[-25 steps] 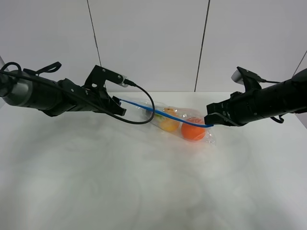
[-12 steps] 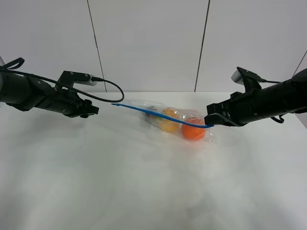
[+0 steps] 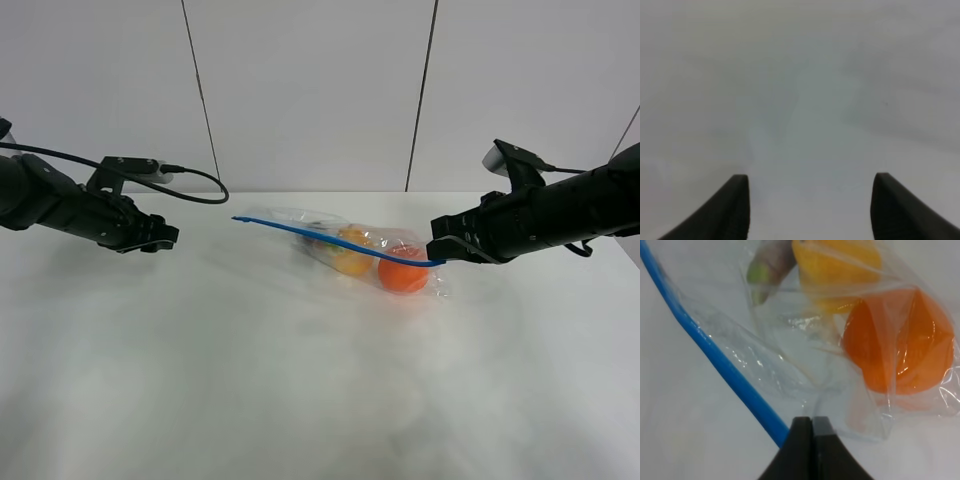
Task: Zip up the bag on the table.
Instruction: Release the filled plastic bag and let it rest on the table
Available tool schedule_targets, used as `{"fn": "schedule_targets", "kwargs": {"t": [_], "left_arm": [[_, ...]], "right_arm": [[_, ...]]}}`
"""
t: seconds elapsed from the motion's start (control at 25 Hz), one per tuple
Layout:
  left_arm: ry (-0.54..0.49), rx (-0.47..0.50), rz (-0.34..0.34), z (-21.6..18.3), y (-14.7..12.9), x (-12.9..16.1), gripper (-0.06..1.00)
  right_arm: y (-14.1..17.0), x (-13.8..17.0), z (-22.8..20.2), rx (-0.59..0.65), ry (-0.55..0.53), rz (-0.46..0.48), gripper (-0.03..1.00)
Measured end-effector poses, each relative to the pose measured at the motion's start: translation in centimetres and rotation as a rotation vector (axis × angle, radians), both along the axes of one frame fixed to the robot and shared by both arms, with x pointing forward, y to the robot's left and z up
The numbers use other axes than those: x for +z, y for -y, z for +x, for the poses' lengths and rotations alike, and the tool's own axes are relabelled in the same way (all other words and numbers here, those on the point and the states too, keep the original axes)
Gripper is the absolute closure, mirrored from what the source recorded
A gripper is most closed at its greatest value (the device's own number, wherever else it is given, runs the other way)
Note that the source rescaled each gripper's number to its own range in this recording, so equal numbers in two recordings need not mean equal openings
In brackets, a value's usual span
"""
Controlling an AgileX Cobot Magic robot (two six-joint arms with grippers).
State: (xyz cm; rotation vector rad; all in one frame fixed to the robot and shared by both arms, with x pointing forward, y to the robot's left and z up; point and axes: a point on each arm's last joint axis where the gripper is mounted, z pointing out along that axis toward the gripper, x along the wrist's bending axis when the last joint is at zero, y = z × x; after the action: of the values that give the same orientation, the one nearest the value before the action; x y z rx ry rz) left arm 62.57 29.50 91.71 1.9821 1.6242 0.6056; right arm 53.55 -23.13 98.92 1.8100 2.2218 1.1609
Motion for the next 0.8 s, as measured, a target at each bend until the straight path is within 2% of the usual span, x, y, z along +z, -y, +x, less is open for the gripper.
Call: {"fn": "schedule_targets", "kwargs": {"t": [0.32, 0.6, 0.8], "left_arm": [[-0.053, 0.001, -0.052, -0.4, 0.1, -0.2, 0.23], [-0.120, 0.117, -0.139, -1.0, -3.3, -0.4, 0.23], [-0.104, 0.143, -0.150, -1.4, -4.9, 0.7, 0.23]], "right_arm": [[0.0, 0.0, 0.0, 0.000, 0.000, 0.000, 0.97], [0.0, 0.0, 0.0, 0.000, 0.000, 0.000, 0.97], [0.0, 0.0, 0.0, -0.002, 0.002, -0.002, 0.97]]}}
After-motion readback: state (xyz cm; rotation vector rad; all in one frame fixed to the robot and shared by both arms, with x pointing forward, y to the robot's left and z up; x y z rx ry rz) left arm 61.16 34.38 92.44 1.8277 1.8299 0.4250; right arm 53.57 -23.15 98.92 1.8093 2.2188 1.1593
